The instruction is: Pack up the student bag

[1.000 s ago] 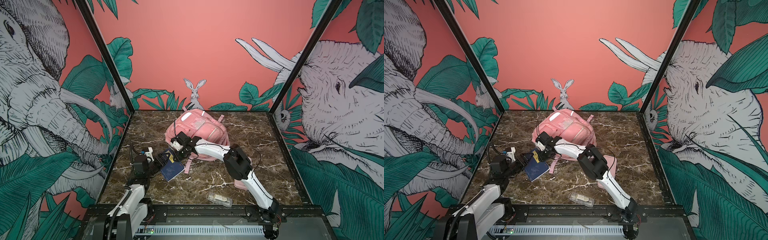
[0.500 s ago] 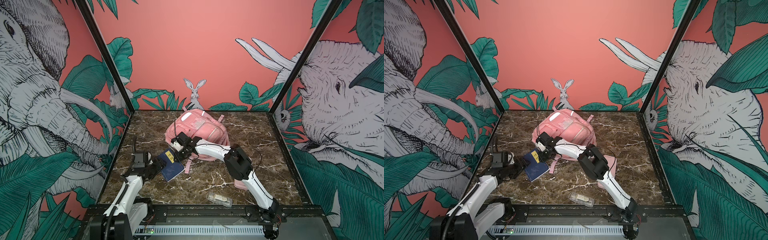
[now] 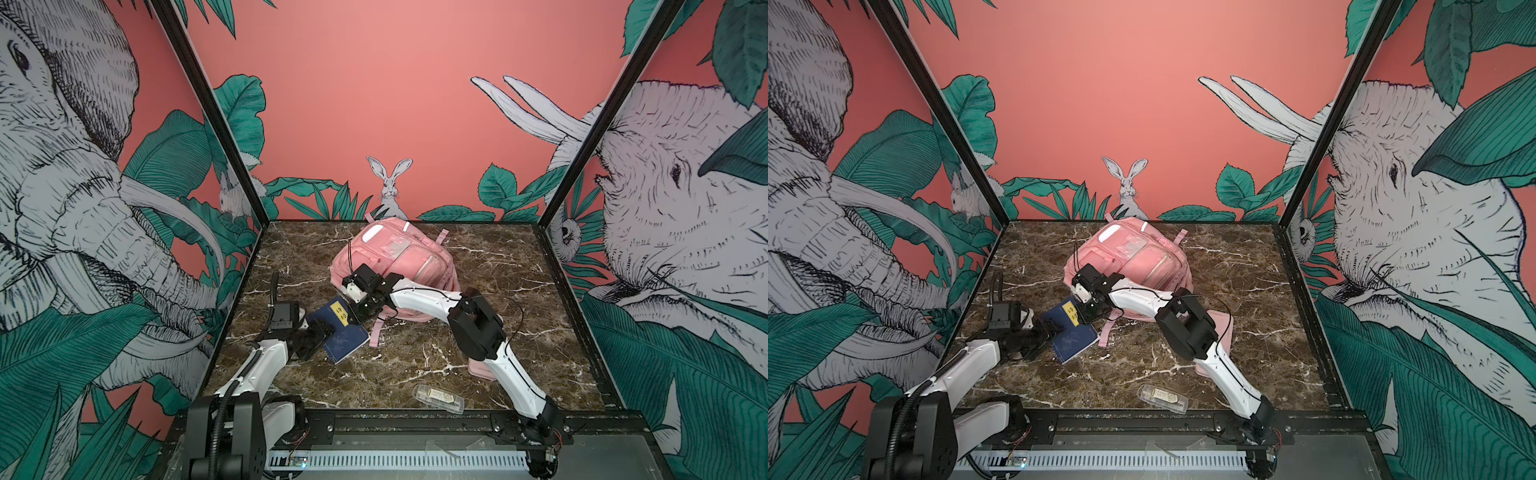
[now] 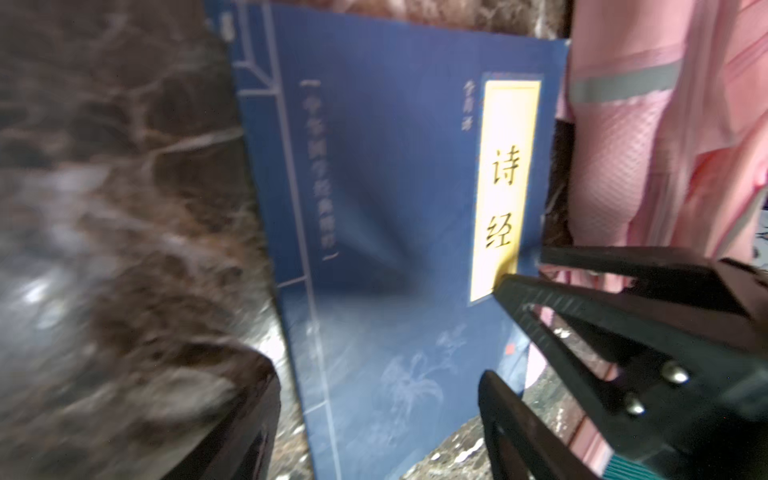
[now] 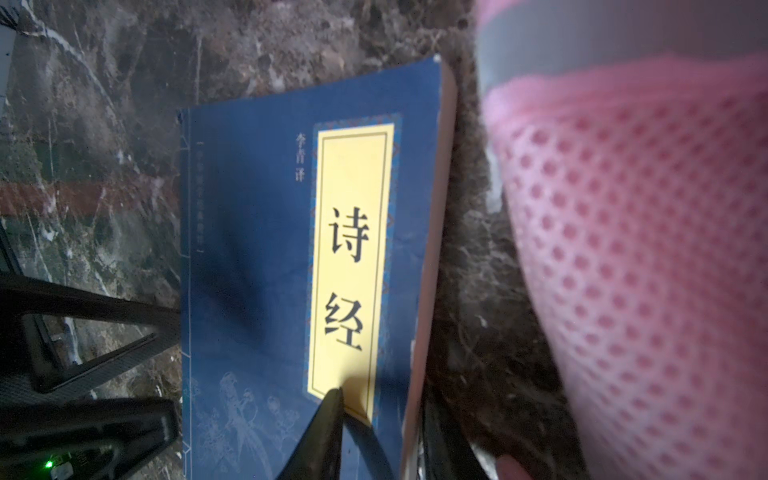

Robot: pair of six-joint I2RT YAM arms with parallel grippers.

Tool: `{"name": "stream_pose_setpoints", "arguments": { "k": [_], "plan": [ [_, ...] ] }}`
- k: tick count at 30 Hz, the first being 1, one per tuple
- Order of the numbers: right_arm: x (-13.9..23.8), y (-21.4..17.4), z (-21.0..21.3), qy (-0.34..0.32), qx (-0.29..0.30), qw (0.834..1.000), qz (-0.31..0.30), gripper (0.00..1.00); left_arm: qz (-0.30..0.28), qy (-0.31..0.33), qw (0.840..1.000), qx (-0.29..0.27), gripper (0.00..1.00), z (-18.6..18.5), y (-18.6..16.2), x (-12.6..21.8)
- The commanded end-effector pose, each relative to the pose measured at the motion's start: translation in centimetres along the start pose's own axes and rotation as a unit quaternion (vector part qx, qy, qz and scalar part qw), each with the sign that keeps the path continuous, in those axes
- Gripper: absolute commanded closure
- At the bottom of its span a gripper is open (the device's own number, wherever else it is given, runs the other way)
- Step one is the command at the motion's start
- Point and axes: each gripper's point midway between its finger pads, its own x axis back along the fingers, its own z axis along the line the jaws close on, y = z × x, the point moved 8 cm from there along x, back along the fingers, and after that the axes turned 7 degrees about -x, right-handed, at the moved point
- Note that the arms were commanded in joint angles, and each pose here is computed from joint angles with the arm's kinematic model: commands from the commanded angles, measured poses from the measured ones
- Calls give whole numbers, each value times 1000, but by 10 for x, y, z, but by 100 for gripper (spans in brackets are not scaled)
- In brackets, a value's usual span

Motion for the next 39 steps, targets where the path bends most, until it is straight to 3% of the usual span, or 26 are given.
{"name": "stream_pose_setpoints", "arguments": {
  "k": [1,7,9,12,20,30,39],
  "plan": [
    [-8,-21,-9,-26,-9,999,46,68,20,-15,1000,17,24,3,-1,-13],
    [-7,-21,-9,-28,-8,999,45,68,4,-95,995,16,27,-4,0,-23],
    [-9,-21,-11,-29,-9,998,46,69,-8,-149,989,5,28,-14,2,-19],
    [-11,-22,-12,-30,-10,998,49,69,-32,-182,983,-24,30,-25,6,-8],
    [-14,-24,-12,-30,-7,998,56,69,-66,-221,970,-74,31,-39,6,11],
    [-14,-27,-6,-21,1,998,64,70,-76,-224,969,-67,33,-37,9,7],
    [-16,-37,8,-15,15,997,74,71,-107,-267,956,-56,35,-41,13,7]
  ]
}}
